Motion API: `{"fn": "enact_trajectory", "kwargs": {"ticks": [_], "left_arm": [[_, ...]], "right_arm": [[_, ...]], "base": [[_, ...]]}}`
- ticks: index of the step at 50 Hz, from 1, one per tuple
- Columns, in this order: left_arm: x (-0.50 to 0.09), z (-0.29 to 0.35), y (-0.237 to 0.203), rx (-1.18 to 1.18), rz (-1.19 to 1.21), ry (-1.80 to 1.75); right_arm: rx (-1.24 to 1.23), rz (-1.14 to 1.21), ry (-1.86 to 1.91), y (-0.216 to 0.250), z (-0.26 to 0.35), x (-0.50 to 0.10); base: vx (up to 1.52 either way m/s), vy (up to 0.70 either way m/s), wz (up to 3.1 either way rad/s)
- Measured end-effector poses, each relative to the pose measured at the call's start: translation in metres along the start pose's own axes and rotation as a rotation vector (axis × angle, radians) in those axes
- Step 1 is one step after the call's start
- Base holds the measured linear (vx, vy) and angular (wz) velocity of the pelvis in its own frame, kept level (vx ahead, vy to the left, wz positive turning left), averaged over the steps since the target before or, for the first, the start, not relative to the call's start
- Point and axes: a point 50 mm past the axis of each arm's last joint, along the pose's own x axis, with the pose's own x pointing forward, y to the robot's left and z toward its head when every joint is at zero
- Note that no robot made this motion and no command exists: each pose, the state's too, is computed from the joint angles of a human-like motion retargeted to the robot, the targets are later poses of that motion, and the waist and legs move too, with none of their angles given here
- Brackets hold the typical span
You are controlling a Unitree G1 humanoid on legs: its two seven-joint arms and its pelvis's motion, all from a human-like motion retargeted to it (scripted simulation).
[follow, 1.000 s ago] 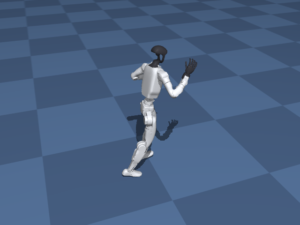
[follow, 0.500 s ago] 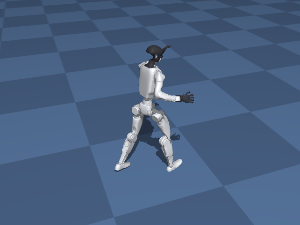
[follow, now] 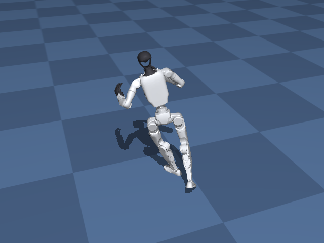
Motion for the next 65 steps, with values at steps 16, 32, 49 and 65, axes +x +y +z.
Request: {"fn": "enact_trajectory", "kwargs": {"ticks": [16, 32, 49, 65], "left_arm": [[0.077, 0.264, -0.048, -0.728, 0.239, -1.147], [0.028, -0.011, -0.143, -0.143, -0.552, 0.06], [0.091, 0.111, 0.102, 0.411, 0.636, -0.516], [0.09, 0.222, -0.109, -0.066, -0.202, -1.124]], "right_arm": [[0.981, -1.52, 0.404, -0.014, -0.104, -0.206], [0.04, -1.222, -0.916, -0.176, 0.119, -0.081], [-0.722, 0.213, 0.058, -0.023, -0.007, 0.003], [-0.616, -1.203, 0.537, -0.139, 0.032, -0.206]], "base": [[0.45, -0.04, 3.85], [0.67, -0.24, 1.22], [0.87, 0.19, 0.39], [1.08, -0.23, 1.35]]}}
